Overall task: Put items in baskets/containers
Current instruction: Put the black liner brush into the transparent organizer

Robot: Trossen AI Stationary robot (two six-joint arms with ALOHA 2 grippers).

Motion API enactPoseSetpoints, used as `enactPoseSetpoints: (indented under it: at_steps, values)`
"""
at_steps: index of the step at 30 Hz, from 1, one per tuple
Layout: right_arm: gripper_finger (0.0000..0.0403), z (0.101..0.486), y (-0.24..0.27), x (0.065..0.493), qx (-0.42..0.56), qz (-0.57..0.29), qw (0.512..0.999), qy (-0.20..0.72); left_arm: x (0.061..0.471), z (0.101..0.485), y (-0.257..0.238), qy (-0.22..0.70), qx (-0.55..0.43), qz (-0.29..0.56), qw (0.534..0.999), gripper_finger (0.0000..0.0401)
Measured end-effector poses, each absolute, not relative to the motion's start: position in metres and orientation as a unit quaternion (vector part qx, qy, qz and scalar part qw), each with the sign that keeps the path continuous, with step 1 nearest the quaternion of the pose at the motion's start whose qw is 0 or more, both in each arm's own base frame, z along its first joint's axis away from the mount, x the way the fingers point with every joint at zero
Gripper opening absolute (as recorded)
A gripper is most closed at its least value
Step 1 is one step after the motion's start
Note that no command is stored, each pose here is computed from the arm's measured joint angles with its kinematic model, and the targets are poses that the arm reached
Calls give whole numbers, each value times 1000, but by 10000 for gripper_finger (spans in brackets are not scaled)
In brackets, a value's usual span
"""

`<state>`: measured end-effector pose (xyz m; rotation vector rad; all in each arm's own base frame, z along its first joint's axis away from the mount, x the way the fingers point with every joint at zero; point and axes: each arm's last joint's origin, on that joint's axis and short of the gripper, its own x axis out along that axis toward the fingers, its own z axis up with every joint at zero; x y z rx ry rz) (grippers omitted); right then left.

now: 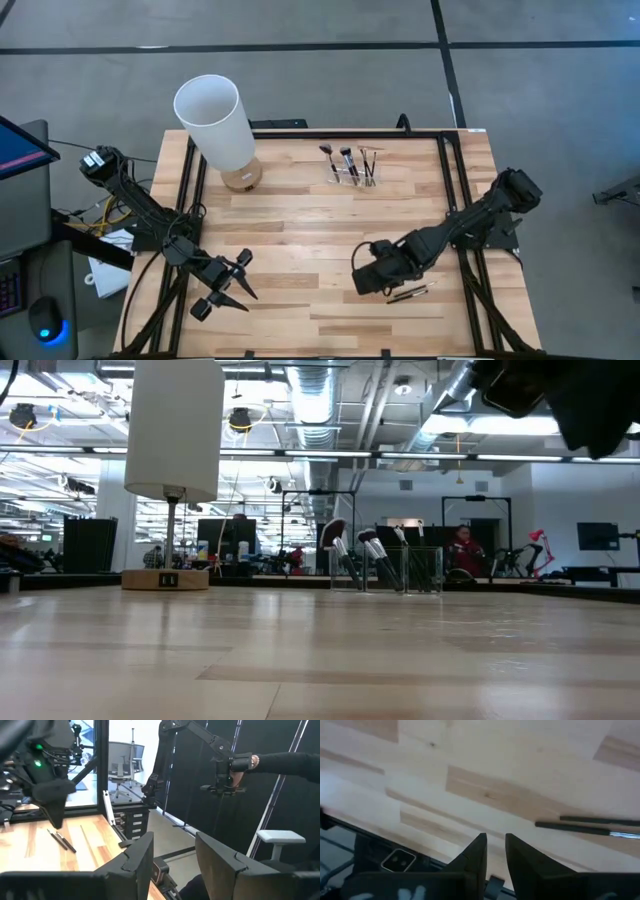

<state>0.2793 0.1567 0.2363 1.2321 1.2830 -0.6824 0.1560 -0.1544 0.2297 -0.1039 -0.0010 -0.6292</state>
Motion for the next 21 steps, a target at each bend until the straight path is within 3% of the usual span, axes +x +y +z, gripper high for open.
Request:
enactPoseSetpoints:
  at_steps: [5,10,21]
  values:
    - [62,241,146,276,534,-322,562,544,155,230,-155,8,-74,-311,947,143]
    - [62,244,147,279,536,-285,571,553,152,229,-159,14,-85,-322,943,143]
    - [62,243,148,270,596,-364,430,572,148,229,-162,21,-100,-332,938,143]
